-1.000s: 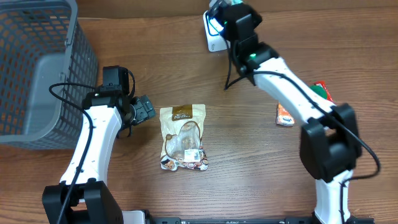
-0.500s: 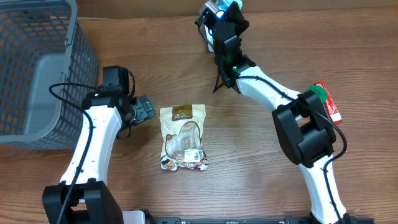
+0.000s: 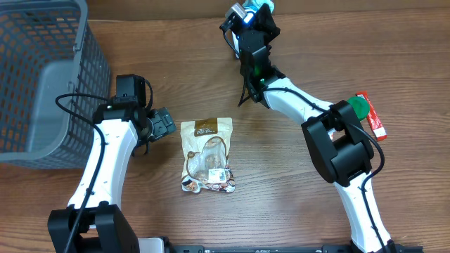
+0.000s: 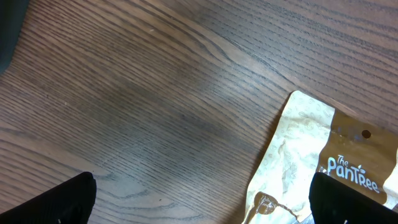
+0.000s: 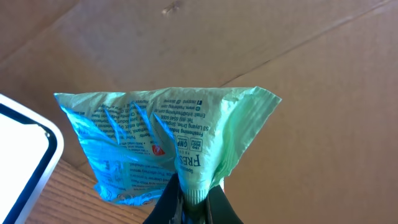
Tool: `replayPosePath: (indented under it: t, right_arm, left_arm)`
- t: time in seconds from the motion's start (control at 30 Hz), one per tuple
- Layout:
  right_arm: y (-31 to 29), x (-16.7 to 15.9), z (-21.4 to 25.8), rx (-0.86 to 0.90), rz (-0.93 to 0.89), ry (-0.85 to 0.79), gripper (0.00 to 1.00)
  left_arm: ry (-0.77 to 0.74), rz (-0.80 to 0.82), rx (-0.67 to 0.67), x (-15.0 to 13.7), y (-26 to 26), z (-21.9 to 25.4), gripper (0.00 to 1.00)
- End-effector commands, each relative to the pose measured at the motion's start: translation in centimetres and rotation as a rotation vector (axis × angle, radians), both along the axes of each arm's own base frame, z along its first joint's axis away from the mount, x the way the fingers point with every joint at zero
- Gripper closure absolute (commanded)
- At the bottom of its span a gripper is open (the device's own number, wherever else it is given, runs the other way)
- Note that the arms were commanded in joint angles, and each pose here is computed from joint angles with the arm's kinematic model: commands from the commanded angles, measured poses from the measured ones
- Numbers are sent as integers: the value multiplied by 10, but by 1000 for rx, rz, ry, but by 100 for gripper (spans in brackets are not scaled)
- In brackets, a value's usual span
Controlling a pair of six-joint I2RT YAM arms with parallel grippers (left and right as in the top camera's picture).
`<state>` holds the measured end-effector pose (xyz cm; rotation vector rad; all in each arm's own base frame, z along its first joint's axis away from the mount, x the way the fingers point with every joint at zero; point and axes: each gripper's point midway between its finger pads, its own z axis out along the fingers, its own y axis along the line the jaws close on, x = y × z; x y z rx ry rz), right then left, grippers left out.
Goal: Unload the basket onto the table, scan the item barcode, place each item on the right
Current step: 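Hold the wipes pack in front of the white scanner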
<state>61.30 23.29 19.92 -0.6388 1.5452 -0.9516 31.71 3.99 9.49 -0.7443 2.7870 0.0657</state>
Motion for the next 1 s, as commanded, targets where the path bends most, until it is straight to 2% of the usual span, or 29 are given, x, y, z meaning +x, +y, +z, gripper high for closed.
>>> replayPosePath:
  t: [0.0, 0.4, 0.97]
  right_arm:
    - [7, 0, 6, 18, 14, -6, 96]
    - [11, 2, -42, -10, 10, 64, 97]
    - [37, -15, -75, -89, 55, 197, 97]
  left_arm:
    - [-15, -7, 14, 4, 3, 5, 0]
    - [-15, -7, 14, 4, 3, 5, 0]
    - [-15, -7, 14, 4, 3, 5, 0]
